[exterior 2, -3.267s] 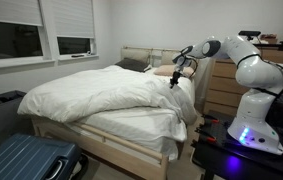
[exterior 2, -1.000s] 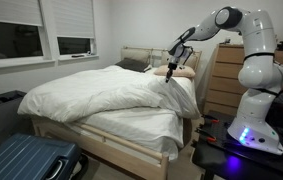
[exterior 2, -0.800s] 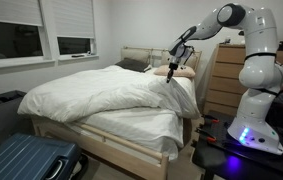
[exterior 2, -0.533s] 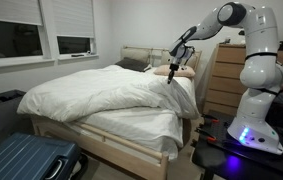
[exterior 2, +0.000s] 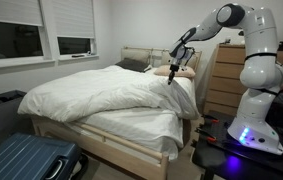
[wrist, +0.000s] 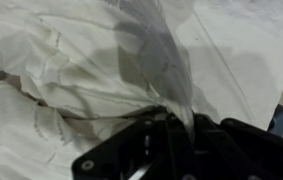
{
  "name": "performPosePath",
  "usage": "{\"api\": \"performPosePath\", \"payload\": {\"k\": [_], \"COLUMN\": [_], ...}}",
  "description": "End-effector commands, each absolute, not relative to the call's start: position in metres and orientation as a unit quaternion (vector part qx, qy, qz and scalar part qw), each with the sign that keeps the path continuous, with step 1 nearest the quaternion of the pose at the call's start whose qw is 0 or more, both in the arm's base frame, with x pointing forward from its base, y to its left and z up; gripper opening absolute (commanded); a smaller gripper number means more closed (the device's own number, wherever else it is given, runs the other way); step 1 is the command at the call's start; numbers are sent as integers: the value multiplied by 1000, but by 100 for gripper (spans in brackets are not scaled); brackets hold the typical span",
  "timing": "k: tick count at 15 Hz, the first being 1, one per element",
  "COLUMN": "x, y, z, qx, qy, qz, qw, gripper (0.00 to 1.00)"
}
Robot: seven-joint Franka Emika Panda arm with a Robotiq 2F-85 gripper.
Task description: Lay the duvet flat on the bottom right side of the bed
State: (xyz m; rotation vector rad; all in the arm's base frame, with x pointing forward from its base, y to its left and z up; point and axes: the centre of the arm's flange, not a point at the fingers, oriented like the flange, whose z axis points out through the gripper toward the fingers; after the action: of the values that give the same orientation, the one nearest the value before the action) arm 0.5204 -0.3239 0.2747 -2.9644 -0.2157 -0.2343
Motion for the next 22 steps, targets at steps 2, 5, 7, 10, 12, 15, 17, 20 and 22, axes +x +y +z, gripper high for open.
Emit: {"api": "performPosePath", "payload": {"k": [2, 5, 7, 10, 12, 15, 17, 20, 22], "x": [532, 554, 564, 572, 573, 569, 564, 560, 558], "y": [-287, -235, -200, -147, -116, -75, -50, -13, 8], "z": [288, 295, 297, 295, 288, 277, 270, 262, 260], "qx": [-988, -978, -968, -946, -929, -898, -875, -835, -806], "qy": [-113, -187, -239, -314, -361, -429, -472, -535, -575], "qz": [-77, -61, -50, -32, -19, 5, 18, 41, 56], "qw": [75, 64, 63, 74, 86, 99, 110, 123, 129], "gripper": [1, 1, 1, 1, 1, 1, 1, 1, 1]}}
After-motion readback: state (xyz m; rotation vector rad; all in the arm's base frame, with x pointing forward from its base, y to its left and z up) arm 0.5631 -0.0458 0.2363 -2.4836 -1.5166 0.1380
